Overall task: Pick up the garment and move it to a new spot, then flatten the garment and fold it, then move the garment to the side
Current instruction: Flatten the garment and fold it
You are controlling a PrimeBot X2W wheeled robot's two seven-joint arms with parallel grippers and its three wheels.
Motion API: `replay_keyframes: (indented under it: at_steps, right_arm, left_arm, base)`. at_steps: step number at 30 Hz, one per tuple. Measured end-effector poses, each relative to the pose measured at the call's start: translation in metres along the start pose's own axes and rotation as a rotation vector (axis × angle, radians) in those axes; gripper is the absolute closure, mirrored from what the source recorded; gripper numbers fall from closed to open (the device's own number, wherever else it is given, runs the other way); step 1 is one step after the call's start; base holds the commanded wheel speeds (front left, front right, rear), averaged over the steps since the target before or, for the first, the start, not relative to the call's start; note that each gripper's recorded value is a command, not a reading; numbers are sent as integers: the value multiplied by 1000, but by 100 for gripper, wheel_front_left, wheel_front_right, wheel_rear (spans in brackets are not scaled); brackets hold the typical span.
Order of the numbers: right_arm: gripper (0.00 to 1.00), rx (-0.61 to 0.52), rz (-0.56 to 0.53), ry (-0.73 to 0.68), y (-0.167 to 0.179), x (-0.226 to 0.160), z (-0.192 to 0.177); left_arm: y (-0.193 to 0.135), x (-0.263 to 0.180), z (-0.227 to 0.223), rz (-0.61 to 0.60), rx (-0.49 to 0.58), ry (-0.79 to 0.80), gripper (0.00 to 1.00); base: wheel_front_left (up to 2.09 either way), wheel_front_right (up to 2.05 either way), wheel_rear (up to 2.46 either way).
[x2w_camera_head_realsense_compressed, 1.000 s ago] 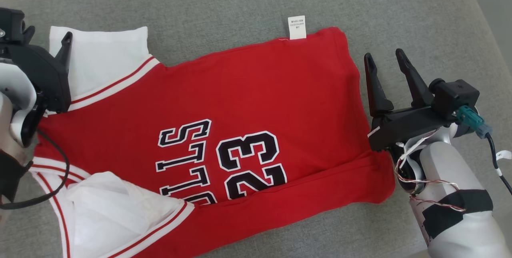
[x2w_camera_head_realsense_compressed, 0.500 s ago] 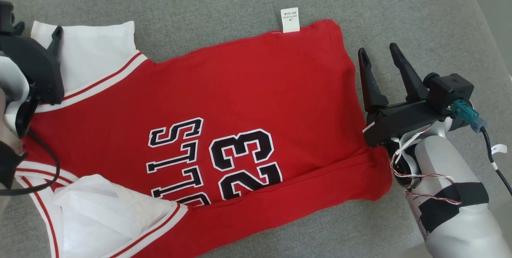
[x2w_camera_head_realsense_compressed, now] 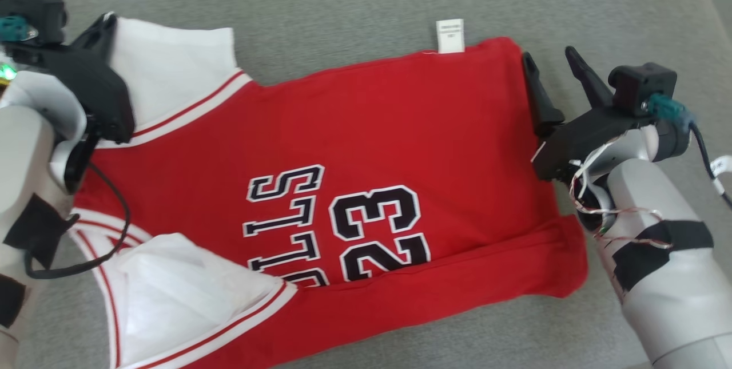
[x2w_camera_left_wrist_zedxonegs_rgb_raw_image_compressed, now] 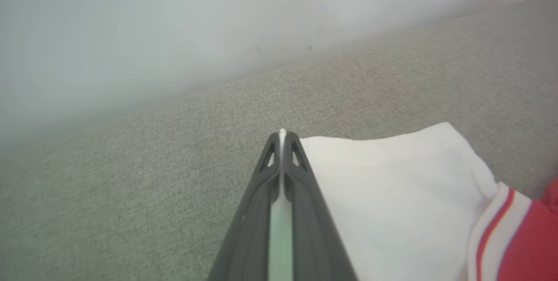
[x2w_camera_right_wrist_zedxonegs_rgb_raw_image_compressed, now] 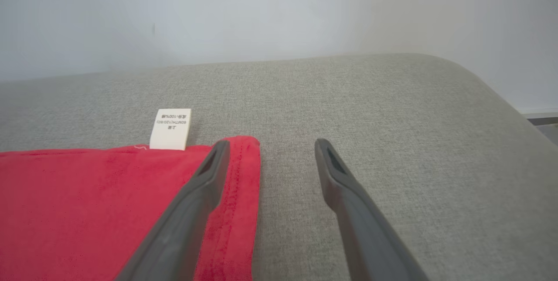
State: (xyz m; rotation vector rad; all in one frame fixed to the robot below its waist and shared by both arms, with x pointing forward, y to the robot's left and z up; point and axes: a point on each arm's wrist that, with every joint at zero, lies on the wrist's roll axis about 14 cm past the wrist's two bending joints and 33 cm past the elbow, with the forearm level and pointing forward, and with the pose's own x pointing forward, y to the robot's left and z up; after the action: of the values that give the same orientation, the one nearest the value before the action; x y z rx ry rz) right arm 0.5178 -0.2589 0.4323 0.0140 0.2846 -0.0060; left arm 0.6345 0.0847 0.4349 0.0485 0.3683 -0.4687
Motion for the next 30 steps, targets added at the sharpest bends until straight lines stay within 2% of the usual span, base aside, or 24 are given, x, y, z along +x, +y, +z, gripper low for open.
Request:
replay_keyframes:
  at_steps: [7, 8, 9, 14, 15, 16, 17, 18, 24, 30]
  right_arm:
    - [1, 2, 24, 62, 12, 28, -3]
    - [9, 1, 28, 80, 14, 31, -6]
    - [12, 1, 31, 97, 17, 35, -9]
    - [45, 9, 14, 182, 15, 44, -28]
    - [60, 5, 9, 187, 13, 47, -29]
    - [83, -2, 3, 197, 11, 49, -30]
    - [83, -14, 5, 201, 12, 52, -30]
    - [100, -9, 6, 190, 14, 54, -29]
    - [100, -15, 17, 158, 22, 57, -22]
    - [100, -24, 23, 20, 23, 60, 20]
  left_arm:
    - [1, -12, 7, -9, 1, -40, 100]
    - [1, -13, 9, -10, -5, -48, 100]
    - [2, -14, 10, -9, -7, -52, 100]
    - [2, -13, 4, -16, -11, -52, 100]
    - [2, -13, 4, -16, -12, -56, 100]
    - [3, -13, 4, -16, -13, -58, 100]
    - [4, -14, 6, -14, -13, -63, 100]
    - [6, -14, 6, -12, -13, -67, 100]
    - [11, -21, 12, 3, -18, -99, 100]
    - [15, -34, 36, 22, -18, -175, 100]
  base:
    - [0, 0, 0]
    - [0, 0, 0]
    - [0, 0, 0]
    - [0, 0, 0]
    - [0, 0, 0]
    - [0, 0, 0]
    - [0, 0, 0]
    - [0, 0, 0]
    - [0, 0, 0]
    - [0, 0, 0]
